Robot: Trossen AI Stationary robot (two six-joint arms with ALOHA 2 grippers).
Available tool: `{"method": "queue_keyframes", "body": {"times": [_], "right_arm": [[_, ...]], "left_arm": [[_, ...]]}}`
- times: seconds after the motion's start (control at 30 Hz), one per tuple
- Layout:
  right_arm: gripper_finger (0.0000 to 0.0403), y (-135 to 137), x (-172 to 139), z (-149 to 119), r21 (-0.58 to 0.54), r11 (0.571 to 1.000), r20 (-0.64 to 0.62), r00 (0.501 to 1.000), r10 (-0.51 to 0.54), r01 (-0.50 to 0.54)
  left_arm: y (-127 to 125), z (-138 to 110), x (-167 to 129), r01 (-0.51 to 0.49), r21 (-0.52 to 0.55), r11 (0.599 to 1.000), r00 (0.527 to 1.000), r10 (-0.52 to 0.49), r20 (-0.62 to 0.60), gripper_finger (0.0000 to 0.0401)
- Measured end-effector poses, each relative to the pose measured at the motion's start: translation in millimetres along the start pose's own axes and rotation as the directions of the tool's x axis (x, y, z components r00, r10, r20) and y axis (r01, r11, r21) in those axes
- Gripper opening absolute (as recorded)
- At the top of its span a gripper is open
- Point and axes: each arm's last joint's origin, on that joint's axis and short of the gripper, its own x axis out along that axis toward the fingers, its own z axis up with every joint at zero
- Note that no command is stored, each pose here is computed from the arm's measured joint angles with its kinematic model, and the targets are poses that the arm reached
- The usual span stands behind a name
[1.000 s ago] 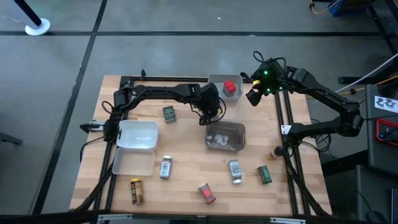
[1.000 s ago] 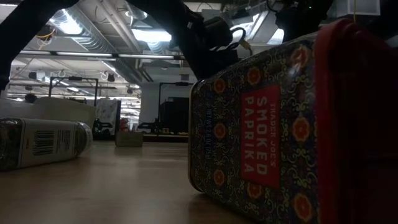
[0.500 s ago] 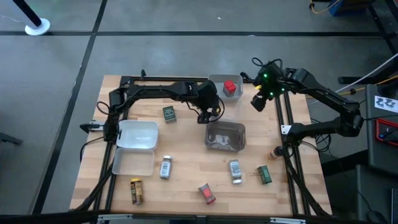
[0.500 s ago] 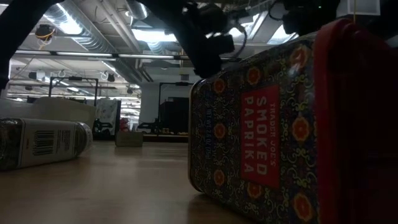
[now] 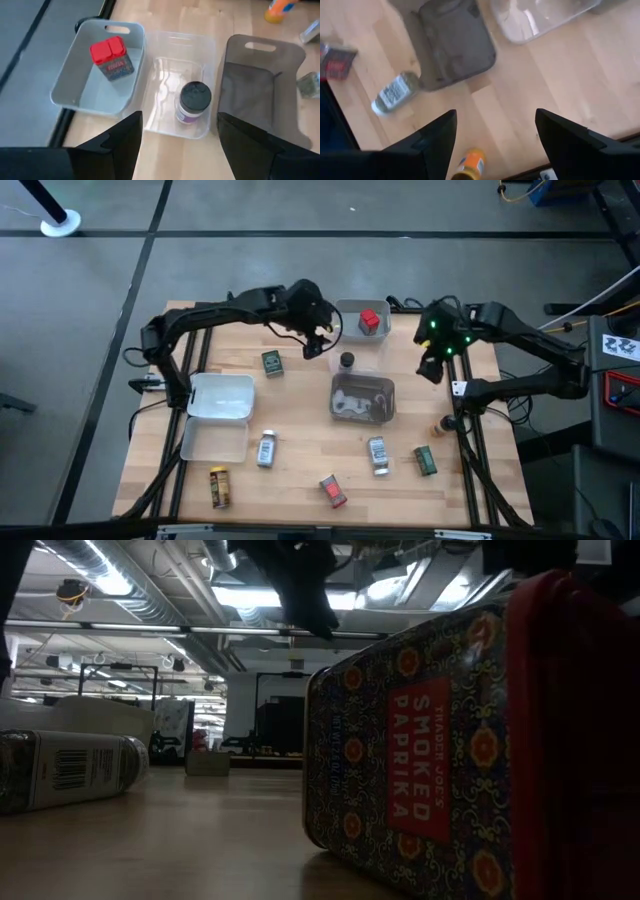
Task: Sort spices by type
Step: Put the orange seasoning bottle into the top transparent bin
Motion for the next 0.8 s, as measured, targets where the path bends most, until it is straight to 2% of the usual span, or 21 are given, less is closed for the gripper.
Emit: {"method": "queue_keyframes", "body": {"times": [0.23, 0.37, 0.47, 0.6, 0.8], "right_arm": [[0.0270, 34, 2, -17, -0.075, 0.997, -0.082, 0.997, 0.009, -0.015], [0.0270, 48, 4, -30, -0.044, 0.996, -0.118, 0.990, -0.080, 0.076], [0.0270, 55, 4, -39, 0.037, 0.989, -0.141, 0.981, -0.136, 0.143], [0.0270, 68, 5, -48, 0.080, 0.985, -0.128, 0.982, -0.143, 0.153], [0.0270, 88, 10, -59, 0.054, 0.986, -0.151, 0.977, -0.150, 0.159]], "left_arm": [[-23, -18, 1, 0.041, -0.111, 0.993, 0.993, -0.028, 0.117, 0.0239], [-41, -32, 9, 0.079, -0.143, 0.987, 0.985, -0.055, 0.161, 0.0239], [-53, -38, 10, 0.106, -0.142, 0.984, 0.978, -0.077, 0.194, 0.0239], [-67, -40, 13, 0.134, -0.129, 0.983, 0.976, -0.108, 0.189, 0.0239], [-88, -40, 13, 0.173, -0.076, 0.982, 0.970, -0.156, 0.188, 0.0239]]}}
